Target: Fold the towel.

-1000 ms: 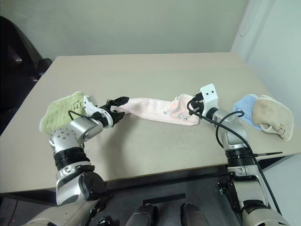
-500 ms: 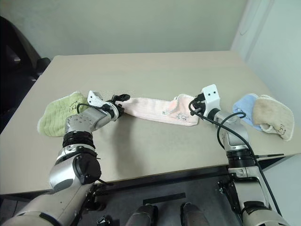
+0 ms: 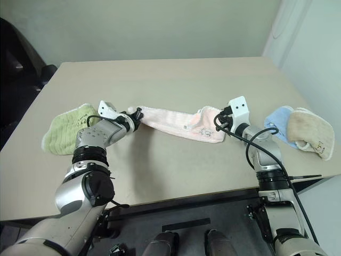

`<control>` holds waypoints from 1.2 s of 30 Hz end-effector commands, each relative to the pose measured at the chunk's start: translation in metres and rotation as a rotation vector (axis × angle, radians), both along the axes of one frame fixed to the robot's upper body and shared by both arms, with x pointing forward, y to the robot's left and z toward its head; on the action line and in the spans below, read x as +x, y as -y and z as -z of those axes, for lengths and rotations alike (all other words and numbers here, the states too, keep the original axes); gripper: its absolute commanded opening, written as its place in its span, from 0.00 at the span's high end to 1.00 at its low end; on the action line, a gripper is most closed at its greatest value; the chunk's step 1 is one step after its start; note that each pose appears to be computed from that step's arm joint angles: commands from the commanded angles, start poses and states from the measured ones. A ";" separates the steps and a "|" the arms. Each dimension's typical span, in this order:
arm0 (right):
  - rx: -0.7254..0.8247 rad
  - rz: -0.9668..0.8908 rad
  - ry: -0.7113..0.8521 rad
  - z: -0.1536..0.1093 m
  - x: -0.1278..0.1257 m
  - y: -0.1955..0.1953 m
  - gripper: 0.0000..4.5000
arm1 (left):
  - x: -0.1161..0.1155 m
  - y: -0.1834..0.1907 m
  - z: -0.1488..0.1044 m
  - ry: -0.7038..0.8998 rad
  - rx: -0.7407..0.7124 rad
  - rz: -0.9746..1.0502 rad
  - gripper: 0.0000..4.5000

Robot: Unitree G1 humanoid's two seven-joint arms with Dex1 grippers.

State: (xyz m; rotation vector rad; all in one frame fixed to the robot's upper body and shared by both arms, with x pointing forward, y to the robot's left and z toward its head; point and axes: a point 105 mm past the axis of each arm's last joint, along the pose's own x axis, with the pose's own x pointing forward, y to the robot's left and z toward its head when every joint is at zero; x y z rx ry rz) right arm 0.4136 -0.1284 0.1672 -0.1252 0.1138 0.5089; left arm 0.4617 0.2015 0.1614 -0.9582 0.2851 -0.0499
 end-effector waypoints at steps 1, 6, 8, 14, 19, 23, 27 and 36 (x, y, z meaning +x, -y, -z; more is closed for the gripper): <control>0.029 0.003 0.077 -0.021 0.000 -0.001 1.00 | 0.005 0.017 -0.066 0.251 0.130 0.087 0.99; 0.095 0.070 0.107 -0.034 0.001 0.013 1.00 | -0.007 0.082 -0.109 0.502 0.381 0.342 0.99; 0.128 0.099 0.111 -0.038 0.000 0.020 1.00 | -0.013 0.106 -0.116 0.571 0.463 0.438 0.99; 0.172 0.173 0.116 -0.041 -0.008 0.042 1.00 | -0.031 0.167 -0.104 0.686 0.712 0.711 0.99; 0.209 0.249 0.127 -0.044 -0.012 0.060 1.00 | -0.046 0.206 -0.078 0.729 0.862 0.904 0.99; 0.227 0.296 0.137 -0.045 -0.014 0.070 1.00 | -0.051 0.228 -0.061 0.717 0.908 0.985 0.99; 0.229 0.329 0.145 -0.047 -0.015 0.077 1.00 | -0.051 0.238 -0.042 0.683 0.998 1.029 0.99; 0.233 0.345 0.145 -0.045 -0.014 0.078 1.00 | -0.059 0.240 0.010 0.570 1.083 1.140 0.99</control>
